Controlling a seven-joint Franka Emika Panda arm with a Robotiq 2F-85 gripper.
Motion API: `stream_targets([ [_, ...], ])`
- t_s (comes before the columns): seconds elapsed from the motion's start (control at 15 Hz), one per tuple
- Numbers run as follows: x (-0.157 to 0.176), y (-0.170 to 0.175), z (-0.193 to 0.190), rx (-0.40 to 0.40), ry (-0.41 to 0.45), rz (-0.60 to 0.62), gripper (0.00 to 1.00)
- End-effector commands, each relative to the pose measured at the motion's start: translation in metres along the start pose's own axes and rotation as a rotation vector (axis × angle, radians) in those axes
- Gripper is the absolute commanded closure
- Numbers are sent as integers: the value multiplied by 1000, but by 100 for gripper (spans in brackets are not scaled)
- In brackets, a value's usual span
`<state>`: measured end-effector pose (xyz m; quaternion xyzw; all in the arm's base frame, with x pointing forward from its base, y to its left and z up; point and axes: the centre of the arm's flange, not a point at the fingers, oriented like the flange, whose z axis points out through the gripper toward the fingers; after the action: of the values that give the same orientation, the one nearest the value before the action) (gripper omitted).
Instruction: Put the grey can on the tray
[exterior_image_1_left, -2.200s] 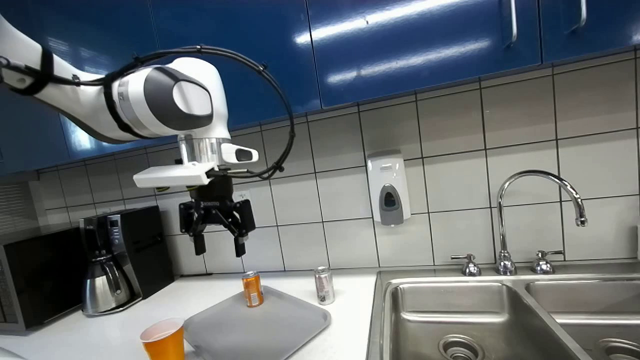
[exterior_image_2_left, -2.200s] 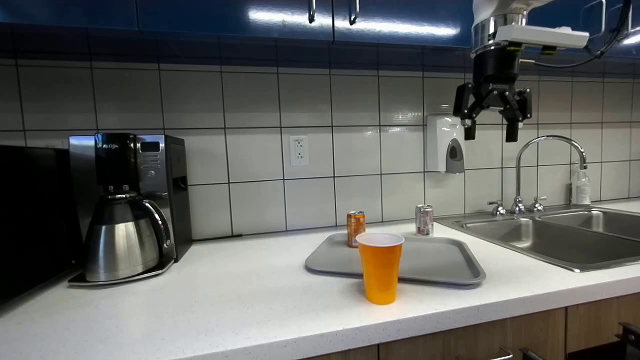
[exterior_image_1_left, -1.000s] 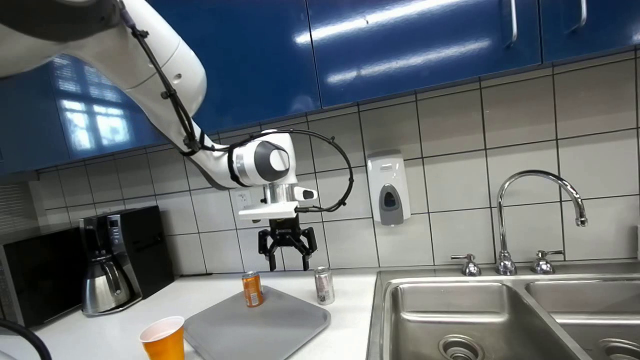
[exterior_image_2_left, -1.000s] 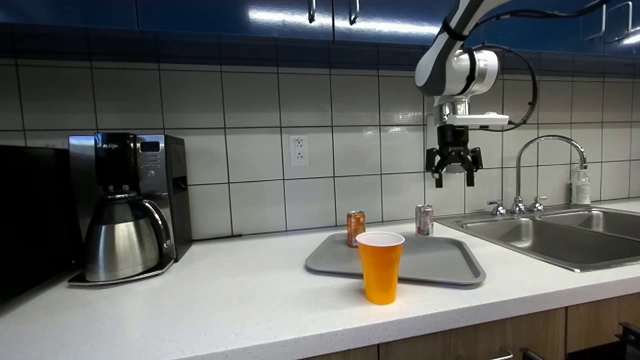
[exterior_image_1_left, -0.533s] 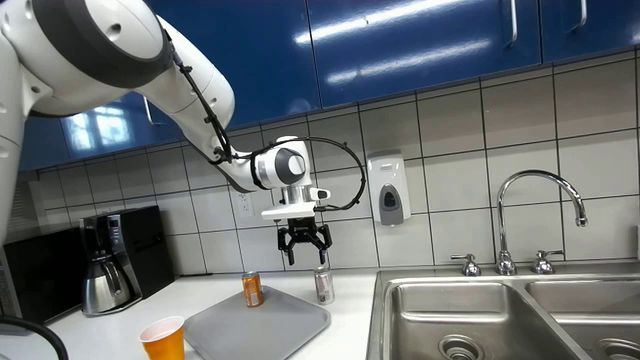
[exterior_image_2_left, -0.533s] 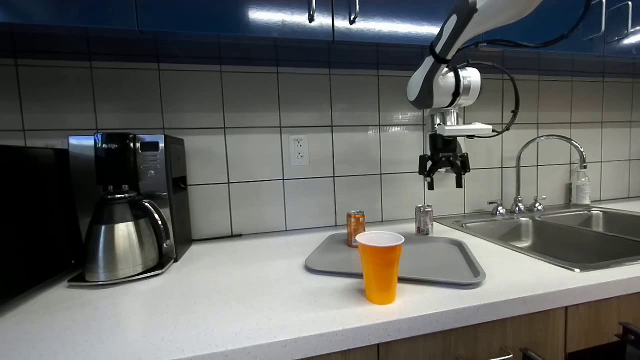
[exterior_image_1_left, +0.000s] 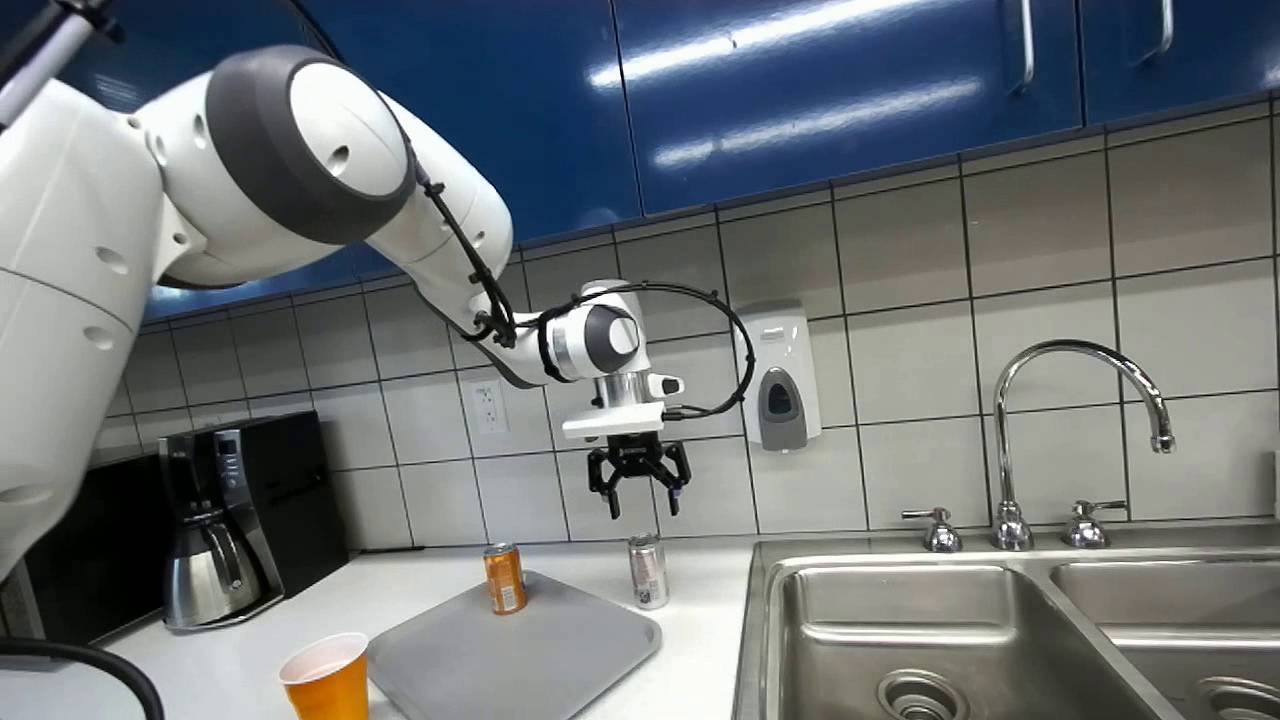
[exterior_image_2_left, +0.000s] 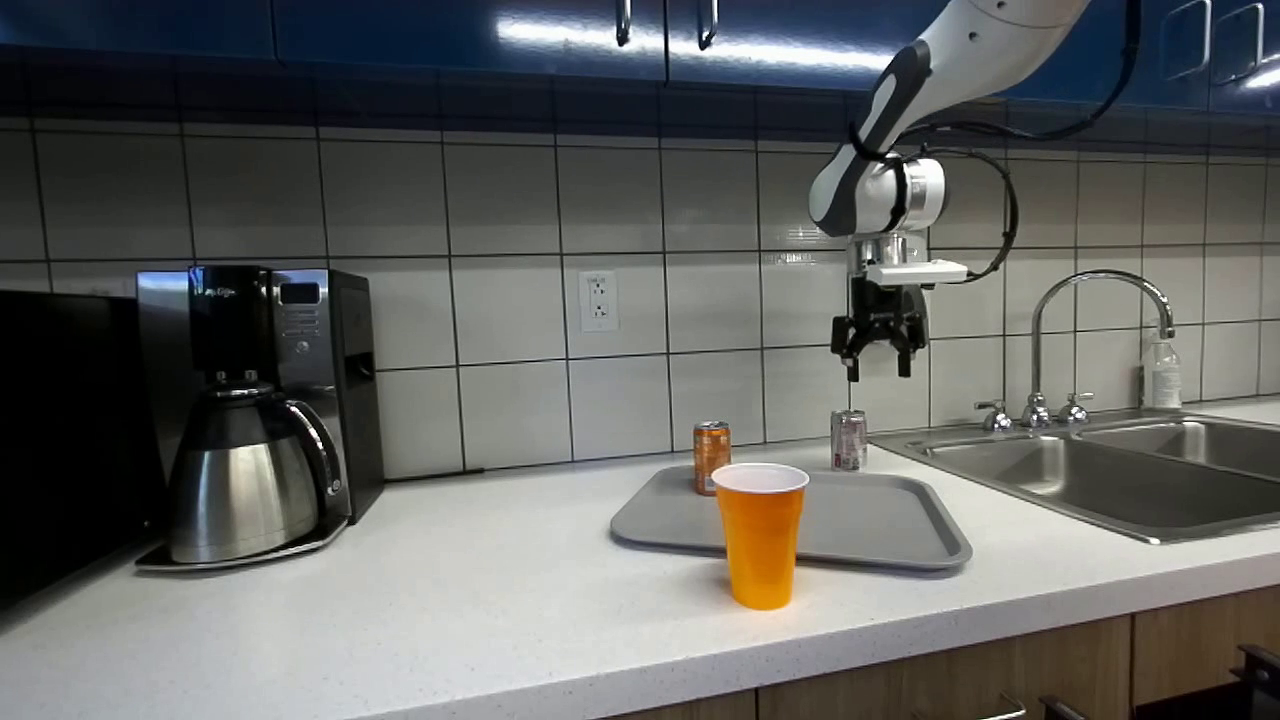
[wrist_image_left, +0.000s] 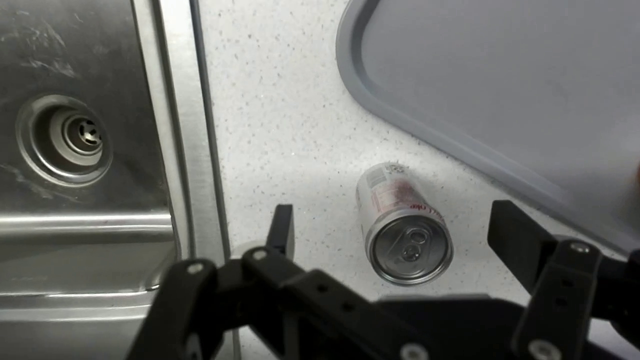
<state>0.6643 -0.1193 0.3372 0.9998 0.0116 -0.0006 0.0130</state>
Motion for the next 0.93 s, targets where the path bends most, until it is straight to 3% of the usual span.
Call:
stream_targets([
  [0.0, 40, 7, 2, 29, 3, -36, 0],
  [0.53, 63, -9, 17, 47, -22, -67, 0],
  [0.6, 45, -14, 21, 22, -5, -51, 0],
  [0.87, 50, -14, 24, 23, -11, -52, 0],
])
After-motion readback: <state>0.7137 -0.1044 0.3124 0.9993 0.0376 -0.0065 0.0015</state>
